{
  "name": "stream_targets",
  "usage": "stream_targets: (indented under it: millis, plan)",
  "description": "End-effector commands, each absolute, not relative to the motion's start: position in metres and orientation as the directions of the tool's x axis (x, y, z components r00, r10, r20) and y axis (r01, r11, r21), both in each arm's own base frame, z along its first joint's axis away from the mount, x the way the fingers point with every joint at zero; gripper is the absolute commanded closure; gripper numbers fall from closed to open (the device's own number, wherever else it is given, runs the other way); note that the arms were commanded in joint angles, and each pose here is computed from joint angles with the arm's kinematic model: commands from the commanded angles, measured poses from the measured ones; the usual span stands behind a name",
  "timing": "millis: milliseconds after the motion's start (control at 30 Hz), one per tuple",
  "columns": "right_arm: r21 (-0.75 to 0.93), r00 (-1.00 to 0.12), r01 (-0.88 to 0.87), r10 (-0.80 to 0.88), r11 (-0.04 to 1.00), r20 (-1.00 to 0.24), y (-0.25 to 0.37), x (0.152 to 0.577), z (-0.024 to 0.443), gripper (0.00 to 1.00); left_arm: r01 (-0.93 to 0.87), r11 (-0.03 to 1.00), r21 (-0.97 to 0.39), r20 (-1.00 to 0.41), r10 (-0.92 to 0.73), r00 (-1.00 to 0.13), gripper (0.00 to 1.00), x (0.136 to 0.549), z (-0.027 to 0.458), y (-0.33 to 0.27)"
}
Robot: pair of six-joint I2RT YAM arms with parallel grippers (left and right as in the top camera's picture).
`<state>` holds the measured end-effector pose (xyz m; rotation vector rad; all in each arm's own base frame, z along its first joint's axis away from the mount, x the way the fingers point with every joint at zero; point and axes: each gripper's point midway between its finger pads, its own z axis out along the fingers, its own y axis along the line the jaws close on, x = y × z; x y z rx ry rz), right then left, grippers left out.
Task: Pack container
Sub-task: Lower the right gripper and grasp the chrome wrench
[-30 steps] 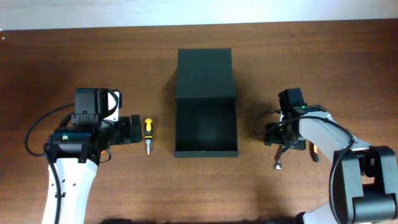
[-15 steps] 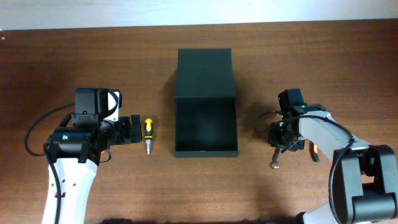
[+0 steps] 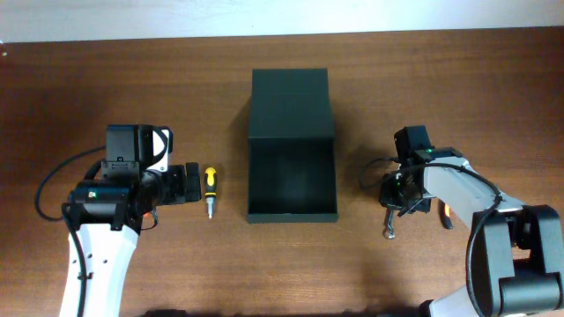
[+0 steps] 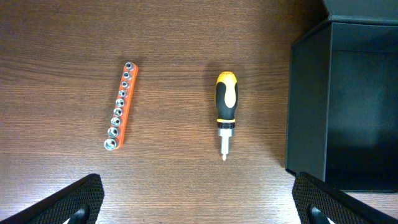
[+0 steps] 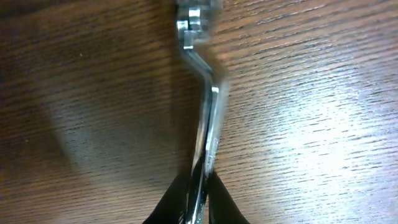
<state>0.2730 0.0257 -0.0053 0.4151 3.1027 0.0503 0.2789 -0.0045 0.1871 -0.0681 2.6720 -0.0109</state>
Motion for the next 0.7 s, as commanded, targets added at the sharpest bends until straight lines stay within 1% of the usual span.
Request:
stream_targets:
  millis: [0, 133, 400, 467, 567, 667]
  plan:
    - [0.013, -0.959, 0.265, 0.262, 0.964, 0.104, 0.029, 0.246, -0.03, 0.94, -0.059, 0.998, -0.016, -0.466, -0.06, -0.883, 0.01, 0.282, 0.193, -0.003]
    - [0.014, -0.959, 0.265, 0.262, 0.964, 0.104, 0.029, 0.246, -0.03, 0.96, -0.059, 0.998, -0.016, -0.466, -0.06, -0.883, 0.01, 0.282, 0.193, -0.003]
    - [0.017, -0.961, 0.264, 0.261, 0.964, 0.094, 0.029, 0.249, -0.029, 0.96, -0.059, 0.998, -0.016, -0.466, -0.06, -0.883, 0.01, 0.282, 0.193, -0.003]
    - [0.016, -0.964, 0.259, 0.257, 0.966, 0.075, 0.029, 0.255, -0.026, 0.96, -0.059, 0.998, -0.015, -0.466, -0.06, -0.883, 0.01, 0.282, 0.193, -0.003]
    - [0.033, -0.968, 0.251, 0.25, 0.968, 0.033, 0.031, 0.271, -0.008, 0.96, -0.059, 0.998, -0.015, -0.466, -0.06, -0.883, 0.01, 0.282, 0.193, -0.003]
    - [0.053, -0.984, 0.169, 0.171, 0.984, -0.04, 0.037, 0.293, 0.027, 0.96, -0.059, 0.998, -0.015, -0.466, -0.06, -0.883, 0.01, 0.282, 0.193, -0.003]
